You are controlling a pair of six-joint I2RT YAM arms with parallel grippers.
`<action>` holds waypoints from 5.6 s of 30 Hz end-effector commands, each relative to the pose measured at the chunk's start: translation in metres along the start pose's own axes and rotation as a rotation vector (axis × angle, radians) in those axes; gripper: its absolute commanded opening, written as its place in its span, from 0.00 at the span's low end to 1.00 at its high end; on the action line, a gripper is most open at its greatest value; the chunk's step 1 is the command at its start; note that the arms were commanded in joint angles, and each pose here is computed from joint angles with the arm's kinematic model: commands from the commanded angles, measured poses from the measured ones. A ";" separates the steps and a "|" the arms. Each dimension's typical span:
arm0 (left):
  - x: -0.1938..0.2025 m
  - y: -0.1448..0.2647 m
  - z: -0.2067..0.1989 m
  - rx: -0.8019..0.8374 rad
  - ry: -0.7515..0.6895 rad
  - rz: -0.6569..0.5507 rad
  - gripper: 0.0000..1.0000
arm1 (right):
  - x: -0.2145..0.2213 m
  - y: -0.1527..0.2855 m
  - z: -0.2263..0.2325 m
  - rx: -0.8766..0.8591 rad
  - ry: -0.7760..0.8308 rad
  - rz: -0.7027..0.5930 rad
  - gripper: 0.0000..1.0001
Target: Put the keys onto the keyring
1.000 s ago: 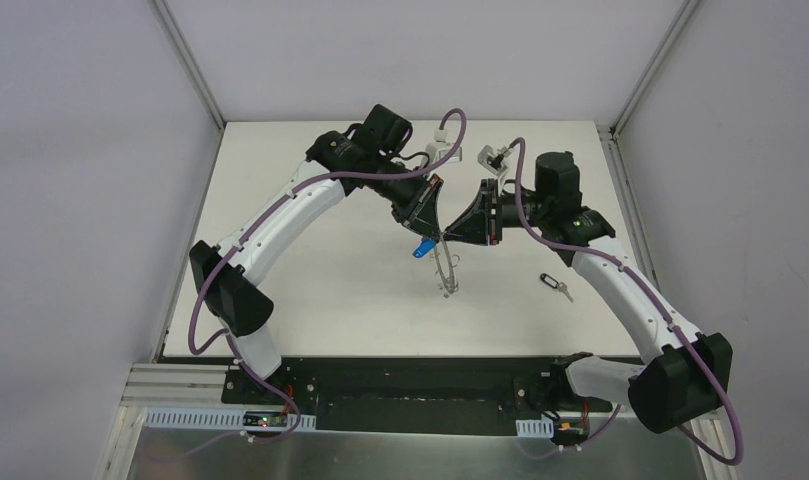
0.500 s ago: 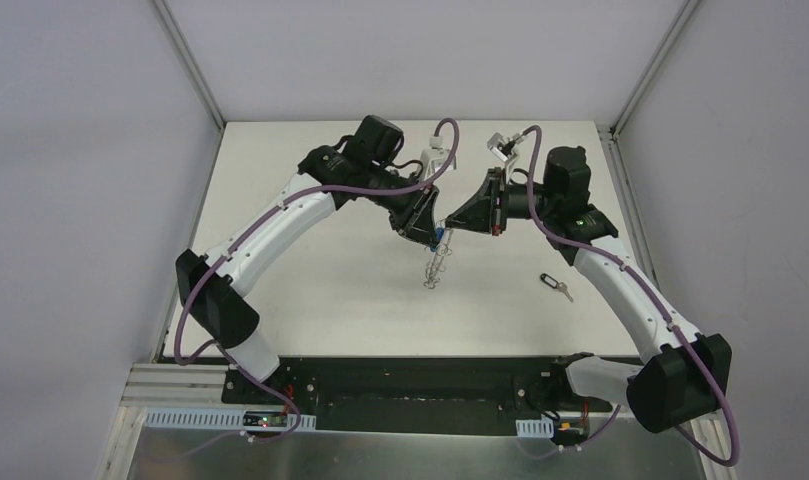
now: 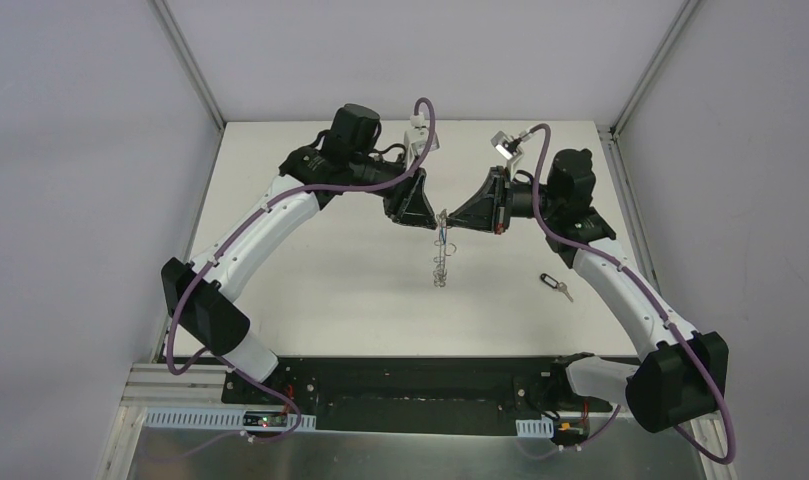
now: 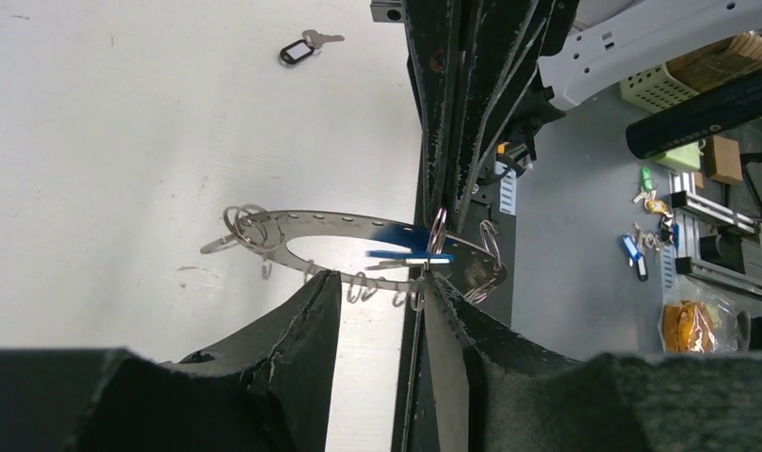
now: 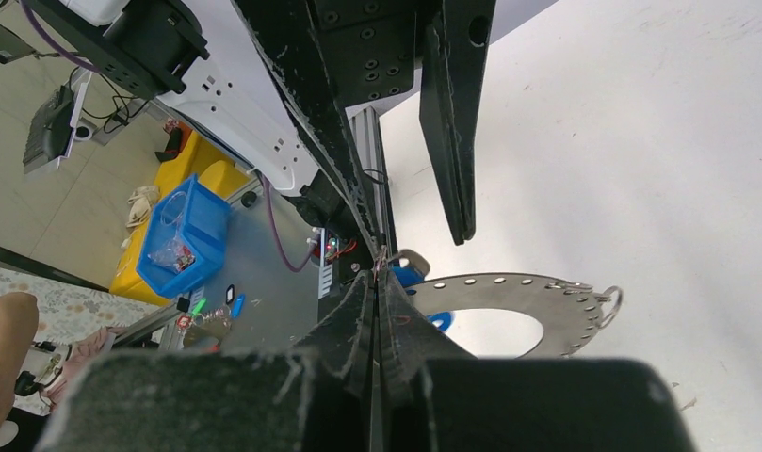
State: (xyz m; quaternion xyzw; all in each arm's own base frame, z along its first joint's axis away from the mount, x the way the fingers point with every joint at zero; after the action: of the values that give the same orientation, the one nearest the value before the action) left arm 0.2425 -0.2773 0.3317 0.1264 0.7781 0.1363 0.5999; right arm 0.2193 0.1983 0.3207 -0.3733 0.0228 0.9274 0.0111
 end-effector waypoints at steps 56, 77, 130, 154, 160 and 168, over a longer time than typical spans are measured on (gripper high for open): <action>-0.001 -0.015 -0.009 0.153 0.103 0.001 0.00 | -0.003 0.006 0.004 0.027 0.112 0.010 0.00; 0.000 -0.012 -0.008 0.155 0.077 0.059 0.22 | -0.001 0.010 0.004 0.029 0.120 0.010 0.00; -0.009 -0.011 -0.030 0.070 0.132 0.340 0.00 | -0.004 0.009 0.015 0.079 0.180 0.033 0.50; -0.010 -0.016 -0.038 0.152 0.146 0.310 0.00 | 0.014 -0.008 -0.001 0.040 0.132 0.089 0.23; -0.010 -0.016 -0.038 0.152 0.145 0.310 0.00 | 0.016 -0.009 -0.001 0.022 0.124 0.098 0.16; -0.011 -0.018 -0.036 0.146 0.139 0.306 0.00 | 0.019 -0.010 0.001 -0.011 0.109 0.112 0.14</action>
State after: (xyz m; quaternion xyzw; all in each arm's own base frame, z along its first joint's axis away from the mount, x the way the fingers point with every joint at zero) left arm 0.2177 -0.2974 0.3300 0.2765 0.7999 0.2094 0.4898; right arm 0.2075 0.2052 0.3040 -0.4067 0.0600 0.9111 -0.0307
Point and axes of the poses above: each gripper's point midway between its finger pads, its own y axis back along the fingers, its own z axis along the line the jaws close on, x = y × z, the point moved 6 cm from there along y, back along the fingers, and after that the axes turned 12 degrees about -y, right-handed, at the moved point
